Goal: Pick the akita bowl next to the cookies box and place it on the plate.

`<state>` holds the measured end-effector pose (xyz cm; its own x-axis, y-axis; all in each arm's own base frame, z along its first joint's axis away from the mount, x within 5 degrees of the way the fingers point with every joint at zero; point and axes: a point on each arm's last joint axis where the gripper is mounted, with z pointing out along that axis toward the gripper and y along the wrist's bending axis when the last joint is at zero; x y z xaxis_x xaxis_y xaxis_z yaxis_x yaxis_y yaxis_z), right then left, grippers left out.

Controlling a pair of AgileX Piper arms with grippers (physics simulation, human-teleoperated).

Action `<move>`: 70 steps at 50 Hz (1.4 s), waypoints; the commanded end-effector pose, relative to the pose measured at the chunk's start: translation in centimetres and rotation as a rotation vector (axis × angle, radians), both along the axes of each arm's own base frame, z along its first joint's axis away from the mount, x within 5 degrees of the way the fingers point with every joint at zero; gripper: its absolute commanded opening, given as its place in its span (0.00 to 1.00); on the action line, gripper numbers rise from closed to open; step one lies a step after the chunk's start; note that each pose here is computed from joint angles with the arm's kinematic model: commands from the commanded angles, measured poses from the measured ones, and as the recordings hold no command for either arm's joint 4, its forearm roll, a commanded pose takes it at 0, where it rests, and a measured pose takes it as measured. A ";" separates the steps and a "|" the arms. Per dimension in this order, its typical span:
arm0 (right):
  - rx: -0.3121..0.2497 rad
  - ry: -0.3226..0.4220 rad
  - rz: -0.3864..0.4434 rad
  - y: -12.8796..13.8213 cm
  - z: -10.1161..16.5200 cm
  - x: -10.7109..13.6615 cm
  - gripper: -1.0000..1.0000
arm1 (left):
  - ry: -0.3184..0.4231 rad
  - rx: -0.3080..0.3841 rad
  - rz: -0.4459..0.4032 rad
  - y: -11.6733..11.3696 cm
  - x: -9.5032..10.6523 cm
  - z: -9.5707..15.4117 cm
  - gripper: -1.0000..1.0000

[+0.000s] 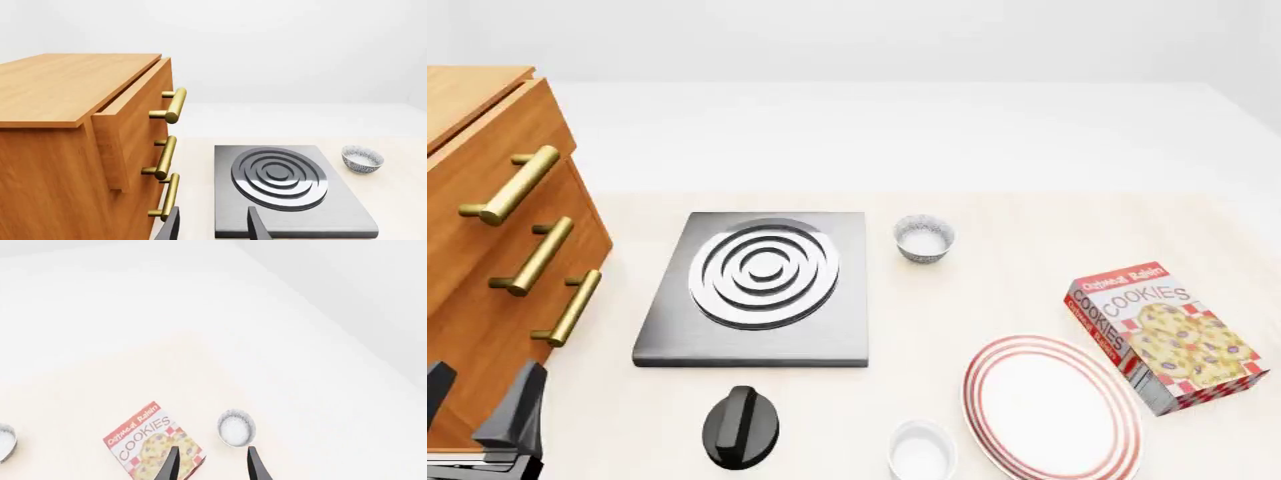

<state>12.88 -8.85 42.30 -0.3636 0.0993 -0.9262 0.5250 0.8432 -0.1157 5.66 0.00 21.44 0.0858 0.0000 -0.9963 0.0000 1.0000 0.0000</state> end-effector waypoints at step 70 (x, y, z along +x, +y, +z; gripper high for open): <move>0.336 0.131 -0.438 -19.6 -16.3 7.1 1.00 | 0.000 0.000 0.000 0.0 0.0 0.0 1.00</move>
